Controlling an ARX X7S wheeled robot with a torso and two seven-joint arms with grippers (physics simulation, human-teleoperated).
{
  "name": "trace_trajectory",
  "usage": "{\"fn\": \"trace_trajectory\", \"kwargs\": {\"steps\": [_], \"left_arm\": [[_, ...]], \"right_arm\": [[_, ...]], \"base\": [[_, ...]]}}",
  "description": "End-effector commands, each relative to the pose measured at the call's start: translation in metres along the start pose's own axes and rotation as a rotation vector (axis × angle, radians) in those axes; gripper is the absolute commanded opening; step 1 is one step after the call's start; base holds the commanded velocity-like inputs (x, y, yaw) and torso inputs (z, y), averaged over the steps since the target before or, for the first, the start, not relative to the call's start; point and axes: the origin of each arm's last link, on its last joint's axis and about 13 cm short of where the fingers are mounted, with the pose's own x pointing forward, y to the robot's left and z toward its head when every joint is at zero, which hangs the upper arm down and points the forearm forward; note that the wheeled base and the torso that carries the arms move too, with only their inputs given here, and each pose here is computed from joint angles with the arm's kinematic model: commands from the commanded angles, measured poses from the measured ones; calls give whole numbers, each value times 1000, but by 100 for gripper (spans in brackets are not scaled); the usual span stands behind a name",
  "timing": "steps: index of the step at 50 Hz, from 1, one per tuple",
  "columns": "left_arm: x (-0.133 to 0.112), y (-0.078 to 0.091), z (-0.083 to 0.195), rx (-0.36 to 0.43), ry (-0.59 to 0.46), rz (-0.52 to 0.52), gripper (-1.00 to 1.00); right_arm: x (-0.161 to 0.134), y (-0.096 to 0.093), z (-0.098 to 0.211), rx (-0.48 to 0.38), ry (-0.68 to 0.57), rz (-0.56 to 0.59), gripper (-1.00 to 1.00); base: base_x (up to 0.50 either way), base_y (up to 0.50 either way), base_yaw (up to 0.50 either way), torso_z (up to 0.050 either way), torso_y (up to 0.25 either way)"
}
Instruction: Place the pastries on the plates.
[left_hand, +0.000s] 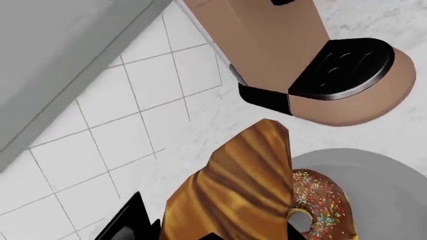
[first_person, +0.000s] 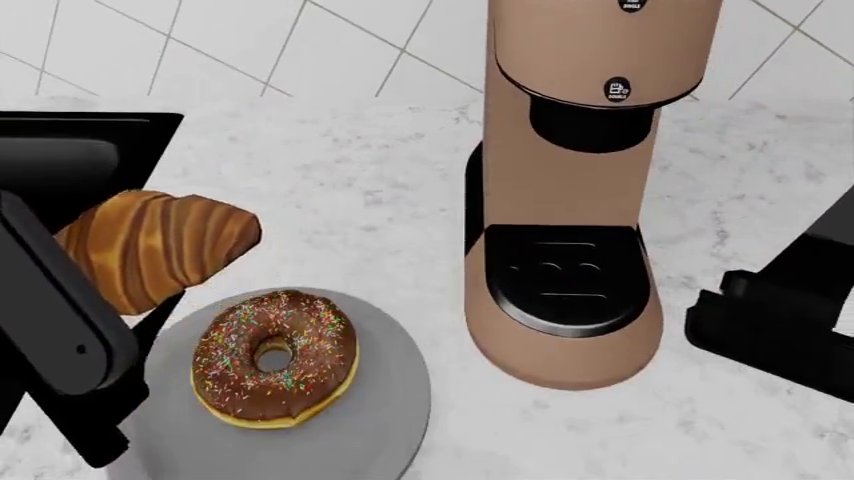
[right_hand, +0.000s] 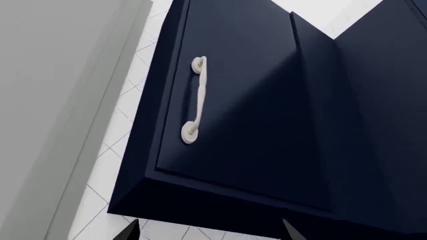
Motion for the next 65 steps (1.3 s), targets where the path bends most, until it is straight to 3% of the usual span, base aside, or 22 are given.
{"fn": "trace_trajectory", "kwargs": {"steps": [1,12,25,65], "left_arm": [[-19,3,2,-72,-51,140,-100],[-31,-5,-4,-162,-73,238,-100],[-28,-7,-18,-279,-94,298,-100],[-29,-5,-21,-318,-76,327,-100]], "right_arm": [[6,3,-3,57,72,38,100],[5,5,-15,128,221,101,100],[1,9,-16,87,236,132,100],[0,11,-16,75,238,138,100]], "base": [[0,0,0,0,0],[0,45,0,0,0],[0,500,0,0,0],[0,500,0,0,0]]}}
